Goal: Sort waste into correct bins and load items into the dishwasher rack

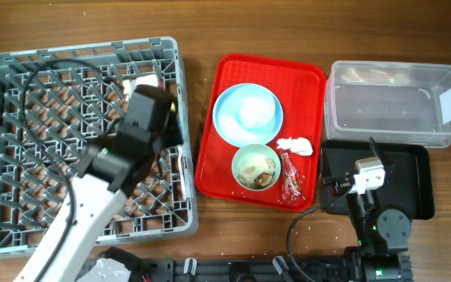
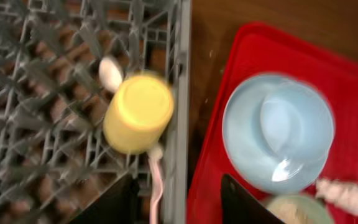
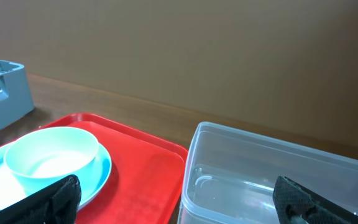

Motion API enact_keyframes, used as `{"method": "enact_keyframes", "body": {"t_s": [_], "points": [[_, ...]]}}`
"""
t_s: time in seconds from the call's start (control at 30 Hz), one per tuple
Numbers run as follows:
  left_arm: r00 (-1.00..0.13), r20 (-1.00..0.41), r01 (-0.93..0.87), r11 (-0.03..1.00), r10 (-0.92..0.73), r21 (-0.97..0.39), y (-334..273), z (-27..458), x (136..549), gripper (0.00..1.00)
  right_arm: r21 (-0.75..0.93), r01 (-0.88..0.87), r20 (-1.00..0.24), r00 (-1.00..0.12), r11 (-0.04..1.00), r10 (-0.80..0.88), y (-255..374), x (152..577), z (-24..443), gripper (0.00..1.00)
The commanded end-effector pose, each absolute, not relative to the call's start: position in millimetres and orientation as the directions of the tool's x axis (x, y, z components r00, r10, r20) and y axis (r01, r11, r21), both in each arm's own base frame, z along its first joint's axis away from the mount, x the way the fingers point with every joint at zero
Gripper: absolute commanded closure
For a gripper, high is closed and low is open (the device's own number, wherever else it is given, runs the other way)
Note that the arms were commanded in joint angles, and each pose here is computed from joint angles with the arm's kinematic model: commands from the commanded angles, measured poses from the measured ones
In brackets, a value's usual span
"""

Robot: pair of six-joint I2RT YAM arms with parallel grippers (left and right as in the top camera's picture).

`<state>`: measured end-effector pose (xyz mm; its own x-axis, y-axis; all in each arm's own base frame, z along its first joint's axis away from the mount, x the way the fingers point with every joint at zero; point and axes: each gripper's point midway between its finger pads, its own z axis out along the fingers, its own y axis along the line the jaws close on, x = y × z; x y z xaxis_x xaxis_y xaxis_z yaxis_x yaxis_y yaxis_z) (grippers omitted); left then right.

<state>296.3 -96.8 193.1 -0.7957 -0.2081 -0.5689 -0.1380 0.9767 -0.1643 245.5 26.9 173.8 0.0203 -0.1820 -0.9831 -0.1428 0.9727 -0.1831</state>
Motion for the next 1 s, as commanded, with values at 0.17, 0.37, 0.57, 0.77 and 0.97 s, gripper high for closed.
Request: {"method": "enact_keyframes", "body": {"t_s": [0.17, 0.37, 0.57, 0.77, 0.97], "points": [[-0.396, -0.486, -0.879, 0.475, -0.779, -0.046, 41.3, 170.3, 189.6, 0.83, -0.183, -0.142, -0.983, 0.029, 0.973, -0.181, 26.8, 245.3, 175.5, 0.0], [0.12, -0.5, -0.977, -0.014, -0.858, -0.211, 110.2, 181.2, 116.7, 0.96, -0.183, -0.142, -0.983, 0.029, 0.973, -0.181, 26.8, 245.3, 175.5, 0.0], [0.321, -0.231, -0.92, -0.245, -0.918, -0.305, 94.4, 111.9, 109.3, 0.63, -0.183, -0.142, -0.983, 0.029, 0.973, -0.181, 26.8, 245.3, 175.5, 0.0], [0.308, -0.257, -0.94, -0.251, -0.916, -0.233, 97.4, 95.8, 99.6, 0.45, -0.183, -0.142, -0.983, 0.029, 0.973, -0.181, 26.8, 245.3, 175.5, 0.0], [0.167, -0.305, -0.921, -0.037, -0.938, -0.389, 105.4, 148.4, 139.0, 0.55, -0.184, -0.142, -0.983, 0.029, 0.973, -0.181, 26.8, 245.3, 175.5, 0.0]]}}
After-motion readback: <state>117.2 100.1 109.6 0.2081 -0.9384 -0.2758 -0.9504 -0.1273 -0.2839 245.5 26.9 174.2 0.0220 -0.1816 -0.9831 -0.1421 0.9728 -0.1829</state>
